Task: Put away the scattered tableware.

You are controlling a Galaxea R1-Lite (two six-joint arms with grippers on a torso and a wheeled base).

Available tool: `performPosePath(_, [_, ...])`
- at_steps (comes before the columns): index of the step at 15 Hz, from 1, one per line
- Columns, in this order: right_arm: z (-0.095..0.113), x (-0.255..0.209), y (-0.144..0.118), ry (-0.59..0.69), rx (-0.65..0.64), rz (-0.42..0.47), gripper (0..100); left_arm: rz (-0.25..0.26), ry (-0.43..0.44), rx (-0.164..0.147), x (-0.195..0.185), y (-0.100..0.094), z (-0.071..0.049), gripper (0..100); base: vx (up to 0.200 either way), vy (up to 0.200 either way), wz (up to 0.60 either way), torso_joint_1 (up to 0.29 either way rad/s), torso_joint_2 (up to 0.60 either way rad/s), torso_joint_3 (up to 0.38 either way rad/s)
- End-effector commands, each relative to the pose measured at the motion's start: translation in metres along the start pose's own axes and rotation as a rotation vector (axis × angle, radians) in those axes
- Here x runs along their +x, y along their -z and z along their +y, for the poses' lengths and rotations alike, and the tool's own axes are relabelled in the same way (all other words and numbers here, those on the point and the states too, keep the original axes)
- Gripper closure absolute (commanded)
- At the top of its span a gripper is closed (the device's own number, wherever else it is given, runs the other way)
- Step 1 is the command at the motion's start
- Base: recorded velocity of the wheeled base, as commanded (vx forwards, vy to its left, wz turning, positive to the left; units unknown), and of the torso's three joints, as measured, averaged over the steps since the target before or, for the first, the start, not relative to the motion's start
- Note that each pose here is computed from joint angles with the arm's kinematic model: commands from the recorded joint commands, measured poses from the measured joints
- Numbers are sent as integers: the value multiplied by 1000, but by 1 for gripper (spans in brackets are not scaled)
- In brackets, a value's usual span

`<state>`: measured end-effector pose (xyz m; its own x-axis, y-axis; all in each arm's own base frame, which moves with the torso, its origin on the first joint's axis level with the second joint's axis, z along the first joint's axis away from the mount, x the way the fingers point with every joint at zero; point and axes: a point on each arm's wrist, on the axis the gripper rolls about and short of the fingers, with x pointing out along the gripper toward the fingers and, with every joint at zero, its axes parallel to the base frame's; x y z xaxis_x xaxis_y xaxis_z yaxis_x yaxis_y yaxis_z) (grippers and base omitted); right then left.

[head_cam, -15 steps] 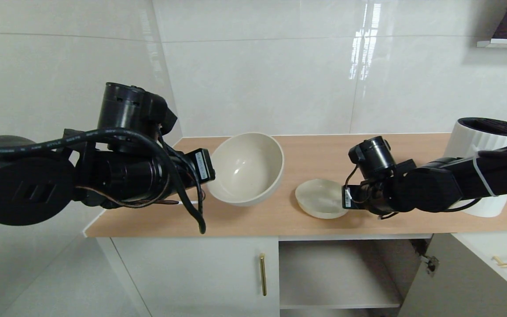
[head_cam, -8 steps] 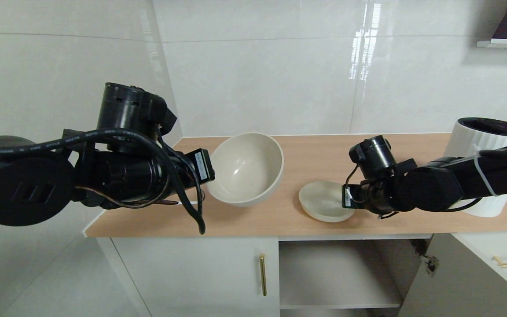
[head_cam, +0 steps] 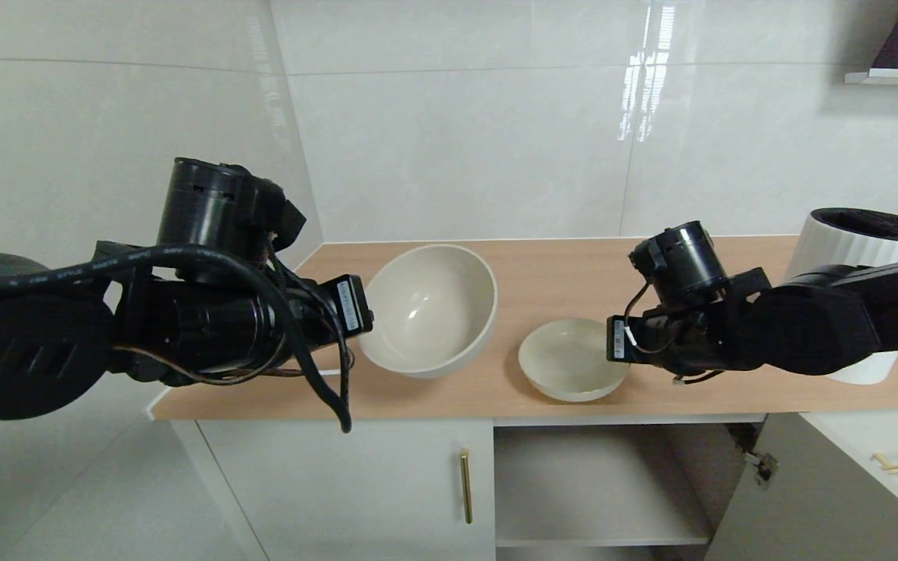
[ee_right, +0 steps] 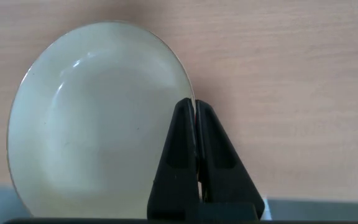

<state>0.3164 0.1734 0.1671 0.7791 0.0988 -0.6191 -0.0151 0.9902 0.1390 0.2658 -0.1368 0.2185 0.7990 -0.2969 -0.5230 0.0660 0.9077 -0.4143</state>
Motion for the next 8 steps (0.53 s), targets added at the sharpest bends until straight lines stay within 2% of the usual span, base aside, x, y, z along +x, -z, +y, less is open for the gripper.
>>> performPosePath(1, [-6, -35, 1, -91, 6, -4, 100, -3, 4, -1, -9, 3, 3, 100, 0, 0, 0, 0, 0, 0])
performPosePath(4, [-19, -71, 6, -255, 12, 24, 100, 4, 1, 0, -21, 10, 9, 100, 0, 0, 0, 0, 0, 0])
performPosePath(8, [-31, -90, 15, -238, 4, 5, 100, 23, -12, 2, -24, 18, 15, 100, 0, 0, 0, 0, 0, 0])
